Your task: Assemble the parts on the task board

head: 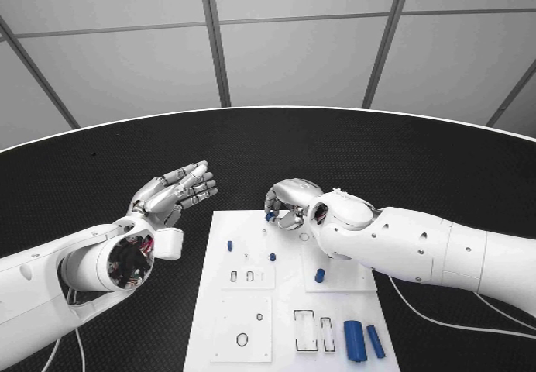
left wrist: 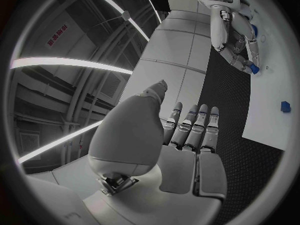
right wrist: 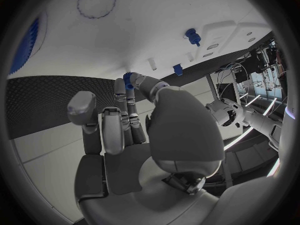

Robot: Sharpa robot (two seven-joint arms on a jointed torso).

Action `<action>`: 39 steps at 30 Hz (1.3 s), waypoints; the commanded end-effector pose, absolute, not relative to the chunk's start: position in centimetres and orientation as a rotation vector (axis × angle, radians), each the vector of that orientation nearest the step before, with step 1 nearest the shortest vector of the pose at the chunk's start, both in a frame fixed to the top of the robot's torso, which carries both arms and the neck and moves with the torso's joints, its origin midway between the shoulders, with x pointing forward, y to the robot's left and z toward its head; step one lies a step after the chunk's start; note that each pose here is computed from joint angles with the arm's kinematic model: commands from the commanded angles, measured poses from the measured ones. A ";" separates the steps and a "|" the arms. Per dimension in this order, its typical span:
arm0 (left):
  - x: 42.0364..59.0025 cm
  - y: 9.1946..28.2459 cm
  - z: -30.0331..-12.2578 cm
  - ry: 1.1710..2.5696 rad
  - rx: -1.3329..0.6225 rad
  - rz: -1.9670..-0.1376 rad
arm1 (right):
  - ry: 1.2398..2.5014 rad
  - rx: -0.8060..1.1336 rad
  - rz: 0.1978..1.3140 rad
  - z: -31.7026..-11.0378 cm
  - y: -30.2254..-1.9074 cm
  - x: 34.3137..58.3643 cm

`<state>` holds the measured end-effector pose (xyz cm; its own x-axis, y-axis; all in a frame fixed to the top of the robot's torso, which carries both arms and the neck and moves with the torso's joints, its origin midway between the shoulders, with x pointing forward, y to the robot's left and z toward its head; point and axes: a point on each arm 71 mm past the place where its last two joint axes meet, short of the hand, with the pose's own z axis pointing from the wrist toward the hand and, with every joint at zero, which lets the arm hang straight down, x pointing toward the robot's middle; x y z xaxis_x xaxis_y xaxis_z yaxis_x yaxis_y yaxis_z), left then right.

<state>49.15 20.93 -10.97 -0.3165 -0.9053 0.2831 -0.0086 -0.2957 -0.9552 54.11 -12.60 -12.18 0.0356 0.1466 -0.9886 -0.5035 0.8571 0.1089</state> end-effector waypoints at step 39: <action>49.6 21.2 -11.1 1.254 -1.233 -1.683 | 1.386 -0.205 0.534 -10.6 -17.5 50.7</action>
